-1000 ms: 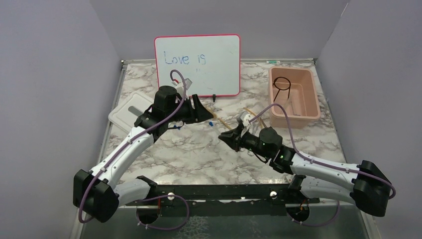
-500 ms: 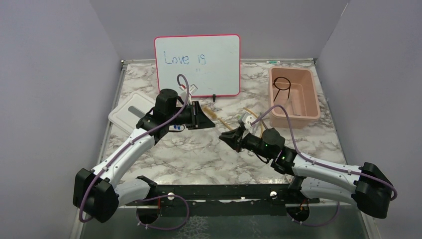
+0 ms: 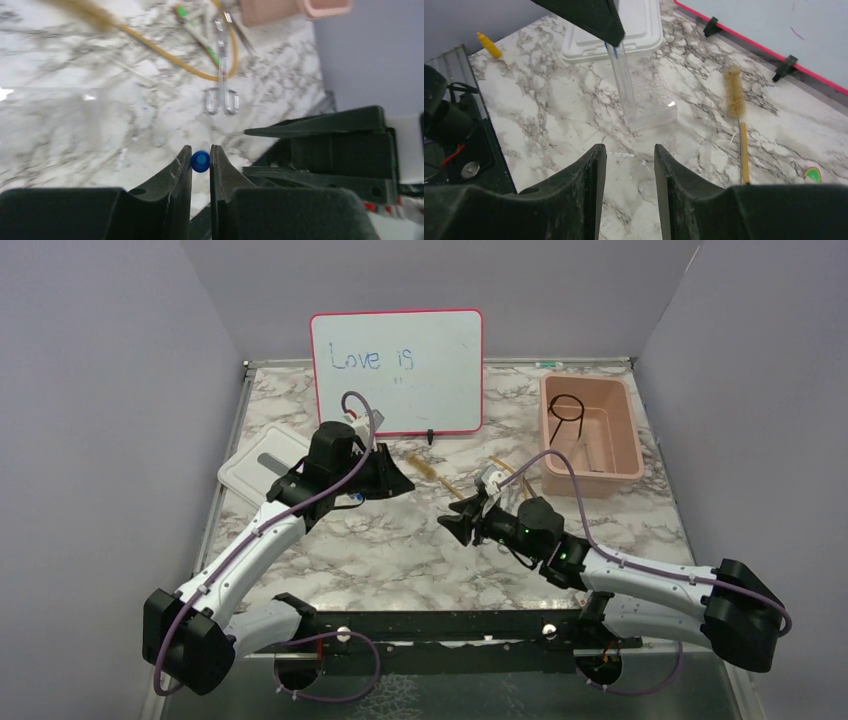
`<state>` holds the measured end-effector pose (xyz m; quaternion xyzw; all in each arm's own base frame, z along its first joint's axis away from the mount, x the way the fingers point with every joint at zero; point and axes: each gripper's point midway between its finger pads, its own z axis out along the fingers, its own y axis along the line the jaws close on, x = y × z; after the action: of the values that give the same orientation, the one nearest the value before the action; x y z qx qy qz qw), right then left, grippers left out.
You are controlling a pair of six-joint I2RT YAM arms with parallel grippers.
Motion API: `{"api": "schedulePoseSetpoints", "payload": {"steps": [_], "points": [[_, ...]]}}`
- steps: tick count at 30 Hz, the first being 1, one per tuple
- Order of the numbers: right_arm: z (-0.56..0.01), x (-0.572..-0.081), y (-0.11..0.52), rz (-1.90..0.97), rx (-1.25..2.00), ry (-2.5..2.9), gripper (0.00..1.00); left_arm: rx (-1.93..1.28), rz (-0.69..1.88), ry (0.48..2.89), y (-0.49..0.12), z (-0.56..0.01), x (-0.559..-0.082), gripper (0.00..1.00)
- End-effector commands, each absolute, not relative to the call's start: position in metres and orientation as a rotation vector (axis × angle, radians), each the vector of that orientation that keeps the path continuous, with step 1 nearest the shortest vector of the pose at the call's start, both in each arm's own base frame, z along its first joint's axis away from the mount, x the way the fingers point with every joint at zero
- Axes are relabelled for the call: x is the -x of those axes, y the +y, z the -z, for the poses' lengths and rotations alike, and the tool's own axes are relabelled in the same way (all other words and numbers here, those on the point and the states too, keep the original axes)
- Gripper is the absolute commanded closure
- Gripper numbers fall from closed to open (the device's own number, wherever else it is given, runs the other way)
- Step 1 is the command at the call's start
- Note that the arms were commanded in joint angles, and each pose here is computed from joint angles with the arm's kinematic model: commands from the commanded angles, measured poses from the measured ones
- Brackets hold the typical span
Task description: Organize the chemistry lab equipment
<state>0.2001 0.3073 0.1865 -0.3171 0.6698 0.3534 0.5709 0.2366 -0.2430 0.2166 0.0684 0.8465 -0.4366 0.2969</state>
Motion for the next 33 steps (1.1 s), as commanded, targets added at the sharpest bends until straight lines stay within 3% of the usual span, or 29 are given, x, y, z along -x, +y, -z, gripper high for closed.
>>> {"api": "schedulePoseSetpoints", "payload": {"steps": [1,6,13,33], "points": [[-0.178,-0.222,0.3,-0.731,0.625,1.651,0.55,0.022,0.608,2.304,-0.175,-0.192,-0.269,0.89],[-0.161,-0.231,0.299,-0.671,0.601,1.713,0.56,0.122,0.349,2.251,-0.134,-0.2,-0.278,0.89],[-0.148,-0.239,0.299,-0.626,0.588,1.748,0.56,0.134,0.164,2.277,-0.131,-0.179,-0.275,0.89],[-0.141,-0.245,0.293,-0.579,0.552,1.765,0.56,0.178,0.043,2.22,-0.137,-0.136,-0.274,0.89]]}}
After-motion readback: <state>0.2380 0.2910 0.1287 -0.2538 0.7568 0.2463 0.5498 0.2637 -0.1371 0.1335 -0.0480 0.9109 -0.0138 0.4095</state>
